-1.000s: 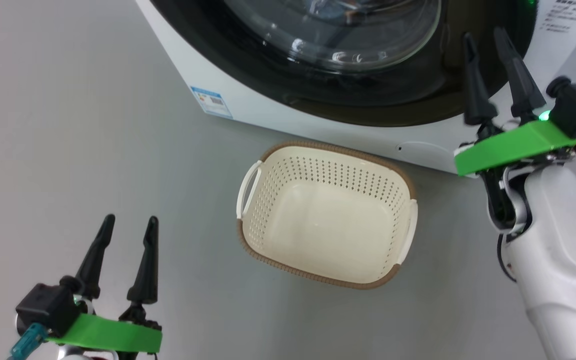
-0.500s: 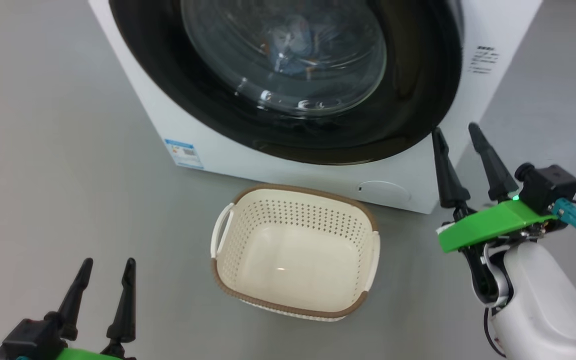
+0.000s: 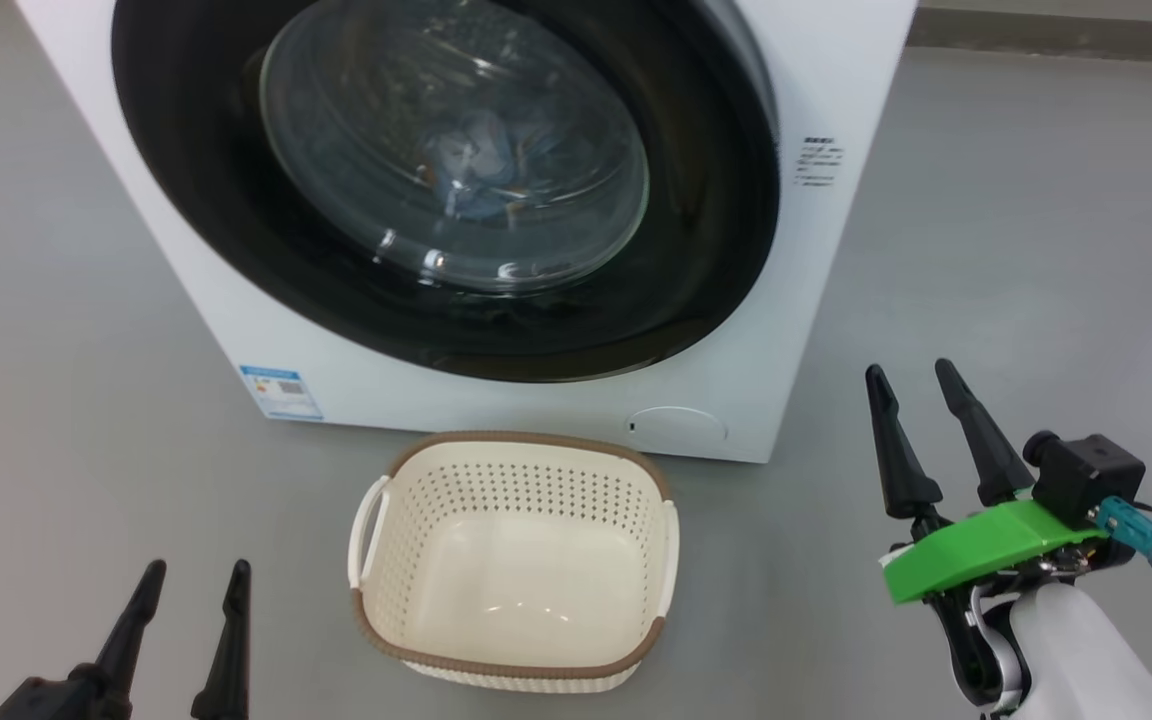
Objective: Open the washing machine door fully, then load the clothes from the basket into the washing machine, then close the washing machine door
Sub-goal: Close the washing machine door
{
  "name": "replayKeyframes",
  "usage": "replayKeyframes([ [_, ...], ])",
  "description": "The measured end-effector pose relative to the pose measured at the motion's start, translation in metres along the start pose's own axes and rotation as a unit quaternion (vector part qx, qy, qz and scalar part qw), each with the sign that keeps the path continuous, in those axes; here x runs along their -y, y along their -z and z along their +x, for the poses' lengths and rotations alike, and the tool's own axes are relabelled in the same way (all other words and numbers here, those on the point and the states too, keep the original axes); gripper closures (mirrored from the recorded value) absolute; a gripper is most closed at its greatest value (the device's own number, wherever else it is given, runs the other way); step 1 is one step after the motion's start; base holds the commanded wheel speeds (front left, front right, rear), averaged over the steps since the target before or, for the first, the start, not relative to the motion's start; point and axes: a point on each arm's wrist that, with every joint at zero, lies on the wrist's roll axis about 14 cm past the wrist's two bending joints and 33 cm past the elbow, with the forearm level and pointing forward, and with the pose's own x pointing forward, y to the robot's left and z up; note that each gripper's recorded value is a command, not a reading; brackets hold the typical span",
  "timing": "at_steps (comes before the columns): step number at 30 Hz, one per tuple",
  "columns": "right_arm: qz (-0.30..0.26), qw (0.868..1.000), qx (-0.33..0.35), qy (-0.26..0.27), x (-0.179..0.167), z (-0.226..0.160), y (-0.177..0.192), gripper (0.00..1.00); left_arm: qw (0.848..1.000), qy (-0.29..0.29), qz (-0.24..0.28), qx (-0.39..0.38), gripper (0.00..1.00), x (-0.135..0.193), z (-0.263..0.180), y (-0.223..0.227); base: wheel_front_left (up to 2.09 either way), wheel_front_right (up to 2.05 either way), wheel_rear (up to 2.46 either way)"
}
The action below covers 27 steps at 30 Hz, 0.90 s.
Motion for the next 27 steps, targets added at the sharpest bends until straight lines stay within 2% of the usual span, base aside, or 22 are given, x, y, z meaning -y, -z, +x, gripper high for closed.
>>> replayKeyframes([
  [12, -0.009, 0.998, 0.006, 0.068, 0.039, -0.05, -0.009, 0.0, 1.0, 0.03, 0.004, 0.002, 0.0, 0.016, 0.01, 0.0, 0.0, 0.0, 0.0],
  [27, -0.018, 0.992, 0.007, 0.123, 0.071, -0.093, -0.012, 0.0, 0.999, 0.051, 0.013, 0.003, 0.0, 0.029, 0.027, -0.002, 0.0, 0.0, 0.0],
])
